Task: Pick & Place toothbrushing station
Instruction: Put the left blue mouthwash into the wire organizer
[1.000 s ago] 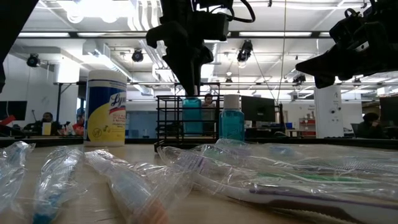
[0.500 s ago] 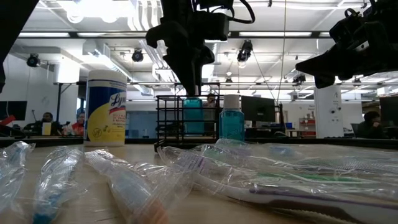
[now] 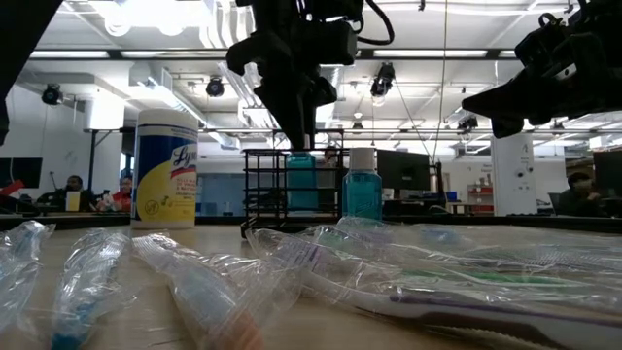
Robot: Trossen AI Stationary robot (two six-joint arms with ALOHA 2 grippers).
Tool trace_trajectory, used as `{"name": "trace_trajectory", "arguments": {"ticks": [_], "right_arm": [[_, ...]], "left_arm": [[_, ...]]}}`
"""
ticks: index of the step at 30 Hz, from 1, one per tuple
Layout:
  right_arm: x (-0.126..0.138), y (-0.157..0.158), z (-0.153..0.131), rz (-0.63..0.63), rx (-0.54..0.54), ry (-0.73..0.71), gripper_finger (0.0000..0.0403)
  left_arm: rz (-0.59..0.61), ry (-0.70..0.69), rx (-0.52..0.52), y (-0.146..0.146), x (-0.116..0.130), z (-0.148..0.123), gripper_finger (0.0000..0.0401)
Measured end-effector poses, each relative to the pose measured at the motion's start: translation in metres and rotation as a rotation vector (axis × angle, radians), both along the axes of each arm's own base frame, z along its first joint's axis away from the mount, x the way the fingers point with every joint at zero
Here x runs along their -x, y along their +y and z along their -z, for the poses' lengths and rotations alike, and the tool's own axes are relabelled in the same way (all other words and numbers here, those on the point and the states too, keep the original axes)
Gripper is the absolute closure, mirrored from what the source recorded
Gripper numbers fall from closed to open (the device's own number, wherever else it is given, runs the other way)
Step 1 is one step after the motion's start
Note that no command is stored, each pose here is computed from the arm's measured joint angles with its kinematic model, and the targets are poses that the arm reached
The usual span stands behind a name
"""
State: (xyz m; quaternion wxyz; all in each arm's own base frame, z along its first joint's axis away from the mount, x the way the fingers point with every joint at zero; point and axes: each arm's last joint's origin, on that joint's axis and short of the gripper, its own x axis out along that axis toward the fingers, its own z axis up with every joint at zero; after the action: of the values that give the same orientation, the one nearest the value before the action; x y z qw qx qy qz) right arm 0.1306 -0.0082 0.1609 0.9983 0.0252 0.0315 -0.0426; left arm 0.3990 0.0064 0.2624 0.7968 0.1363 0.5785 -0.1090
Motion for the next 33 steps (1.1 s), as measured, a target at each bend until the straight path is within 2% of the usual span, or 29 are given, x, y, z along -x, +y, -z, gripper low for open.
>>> {"name": "trace_trajectory", "arguments": {"ticks": [12,27,33], "right_arm": [[0.0,0.0,0.0,0.0,0.004,0.002,0.0394],[0.0,0.0,0.0,0.0,0.004,0.003,0.0394],[0.0,0.0,0.0,0.0,0.004,0.003,0.0394]], "left_arm": [[-0.017,-0.009,0.047,0.011,0.001,0.006,0.0302],[-0.018,-0.009,0.043,0.014,0.001,0.009,0.0298],[-0.013,-0.008,0.065,0.013,0.001,0.01,0.0273]]}}
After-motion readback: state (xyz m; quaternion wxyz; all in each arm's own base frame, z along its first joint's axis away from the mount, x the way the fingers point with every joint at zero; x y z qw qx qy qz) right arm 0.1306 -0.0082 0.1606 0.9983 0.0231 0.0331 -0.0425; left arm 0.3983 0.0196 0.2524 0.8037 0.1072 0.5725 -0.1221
